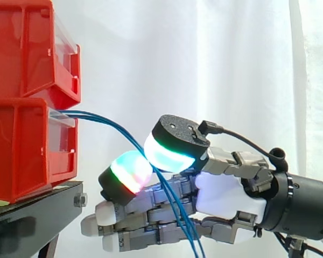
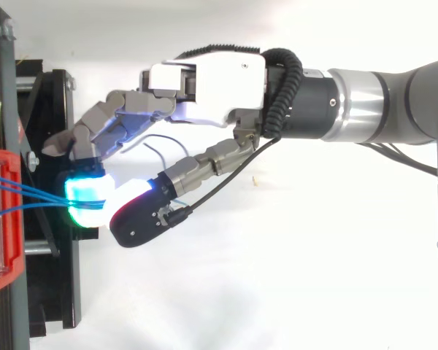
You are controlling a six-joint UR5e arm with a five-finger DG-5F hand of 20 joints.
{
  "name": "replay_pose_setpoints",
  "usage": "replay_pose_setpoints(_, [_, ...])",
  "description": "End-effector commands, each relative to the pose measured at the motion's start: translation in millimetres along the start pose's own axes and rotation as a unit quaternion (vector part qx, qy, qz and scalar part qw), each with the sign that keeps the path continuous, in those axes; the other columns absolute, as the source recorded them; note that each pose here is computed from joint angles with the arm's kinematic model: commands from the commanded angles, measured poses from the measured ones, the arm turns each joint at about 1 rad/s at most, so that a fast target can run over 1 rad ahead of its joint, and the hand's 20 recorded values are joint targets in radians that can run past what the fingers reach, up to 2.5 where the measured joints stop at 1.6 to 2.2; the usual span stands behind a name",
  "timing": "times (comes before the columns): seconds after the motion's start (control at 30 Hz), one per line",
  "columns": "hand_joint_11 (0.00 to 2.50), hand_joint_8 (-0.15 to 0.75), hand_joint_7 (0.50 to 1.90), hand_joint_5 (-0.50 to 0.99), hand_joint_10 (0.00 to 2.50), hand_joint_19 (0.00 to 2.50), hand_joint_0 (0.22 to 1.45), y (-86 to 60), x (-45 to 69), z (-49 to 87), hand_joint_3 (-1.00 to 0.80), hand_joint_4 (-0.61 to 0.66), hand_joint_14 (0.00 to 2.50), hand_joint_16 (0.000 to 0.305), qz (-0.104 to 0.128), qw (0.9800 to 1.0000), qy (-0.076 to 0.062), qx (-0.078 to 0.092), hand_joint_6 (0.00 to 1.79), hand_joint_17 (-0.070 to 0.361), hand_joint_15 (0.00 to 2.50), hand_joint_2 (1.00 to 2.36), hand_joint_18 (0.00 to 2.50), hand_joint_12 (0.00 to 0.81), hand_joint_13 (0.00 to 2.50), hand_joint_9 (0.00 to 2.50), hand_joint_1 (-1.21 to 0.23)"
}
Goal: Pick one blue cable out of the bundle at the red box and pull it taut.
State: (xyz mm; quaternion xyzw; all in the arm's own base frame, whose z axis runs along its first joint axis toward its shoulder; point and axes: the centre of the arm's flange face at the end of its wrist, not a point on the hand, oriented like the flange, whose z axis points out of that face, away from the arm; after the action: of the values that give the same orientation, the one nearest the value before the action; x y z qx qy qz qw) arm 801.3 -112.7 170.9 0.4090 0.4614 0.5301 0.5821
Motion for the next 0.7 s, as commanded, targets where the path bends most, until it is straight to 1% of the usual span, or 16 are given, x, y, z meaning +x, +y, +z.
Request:
replay_pose_setpoints(0.0, [0.44,0.363,0.95,-0.17,0.01,0.15,0.65,9.1,0.4,-5.0,-0.07,0.08,0.0,0.049,0.004,0.9994,0.005,0.033,0.89,0.11,0.12,1.02,0.35,0.366,0.4,0.74,-0.83])
replay_pose_setpoints(0.03, [0.45,0.358,0.93,-0.17,0.01,0.14,0.65,8.8,0.4,-6.4,-0.08,0.07,0.0,0.048,0.006,0.9992,0.006,0.04,0.89,0.109,0.13,1.02,0.35,0.363,0.4,0.74,-0.84])
replay_pose_setpoints(0.07, [0.45,0.359,0.93,-0.17,0.01,0.14,0.66,14.1,-0.2,-6.9,-0.09,0.08,0.0,0.048,0.008,0.9989,0.006,0.045,0.89,0.109,0.13,1.02,0.35,0.362,0.4,0.74,-0.84])
replay_pose_setpoints(0.13, [0.45,0.357,0.92,-0.17,0.01,0.15,0.66,15.1,-0.3,-8.1,-0.1,0.08,0.01,0.048,0.01,0.9986,0.007,0.052,0.89,0.108,0.13,1.02,0.36,0.361,0.4,0.74,-0.86])
replay_pose_setpoints(0.17, [0.46,0.357,0.93,-0.17,0.01,0.15,0.66,17.9,-1.9,-9.4,-0.1,0.08,0.0,0.048,0.012,0.9982,0.006,0.059,0.89,0.108,0.12,1.02,0.36,0.361,0.4,0.74,-0.86])
replay_pose_setpoints(0.2, [0.46,0.359,0.92,-0.17,0.01,0.15,0.66,22.8,-2.4,-9.4,-0.1,0.08,0.0,0.048,0.014,0.9981,0.007,0.06,0.89,0.108,0.12,1.02,0.36,0.361,0.4,0.74,-0.87])
replay_pose_setpoints(0.27, [0.47,0.356,0.93,-0.17,0.01,0.15,0.66,22.4,-3.6,-10.1,-0.11,0.08,0.0,0.048,0.014,0.9979,0.006,0.062,0.89,0.108,0.12,1.02,0.36,0.361,0.4,0.75,-0.87])
replay_pose_setpoints(0.33, [0.47,0.359,0.93,-0.17,0.01,0.15,0.67,26.1,-4.0,-10.3,-0.12,0.08,0.0,0.048,0.016,0.9978,0.006,0.065,0.89,0.108,0.12,1.02,0.37,0.362,0.4,0.75,-0.88])
replay_pose_setpoints(0.43, [0.48,0.359,0.95,-0.17,0.01,0.15,0.68,32.0,-5.9,-11.8,-0.14,0.06,0.0,0.049,0.021,0.9971,0.006,0.072,0.89,0.109,0.12,1.02,0.39,0.361,0.41,0.75,-0.9])
replay_pose_setpoints(0.47, [0.49,0.357,0.98,-0.17,0.01,0.14,0.68,38.3,-6.6,-12.8,-0.14,0.06,0.0,0.048,0.024,0.9966,0.006,0.079,0.89,0.108,0.12,1.02,0.4,0.361,0.41,0.76,-0.91])
replay_pose_setpoints(0.5, [0.49,0.358,0.99,-0.17,0.01,0.14,0.69,41.1,-6.9,-13.0,-0.15,0.05,0.0,0.048,0.025,0.9965,0.006,0.08,0.88,0.109,0.12,1.02,0.4,0.361,0.41,0.76,-0.91])
replay_pose_setpoints(0.53, [0.5,0.356,1.03,-0.18,0.01,0.15,0.7,49.2,-7.8,-14.5,-0.16,0.05,0.0,0.048,0.025,0.9958,0.007,0.088,0.89,0.109,0.12,1.02,0.4,0.36,0.42,0.76,-0.93])
replay_pose_setpoints(0.57, [0.5,0.357,1.04,-0.18,0.01,0.15,0.71,54.8,-9.7,-18.4,-0.18,0.05,0.0,0.048,0.024,0.9942,0.007,0.104,0.9,0.109,0.13,1.02,0.42,0.362,0.43,0.77,-0.94])
replay_pose_setpoints(0.6, [0.5,0.357,1.03,-0.18,0.01,0.14,0.71,57.9,-9.8,-18.6,-0.19,0.05,0.01,0.048,0.025,0.9941,0.008,0.105,0.9,0.109,0.13,1.02,0.42,0.362,0.43,0.77,-0.94])
replay_pose_setpoints(0.67, [0.52,0.353,1.04,-0.18,0.01,0.15,0.74,58.3,-8.9,-19.5,-0.26,0.03,0.0,0.048,0.025,0.9936,0.008,0.11,0.9,0.109,0.13,1.02,0.45,0.36,0.45,0.78,-0.95])
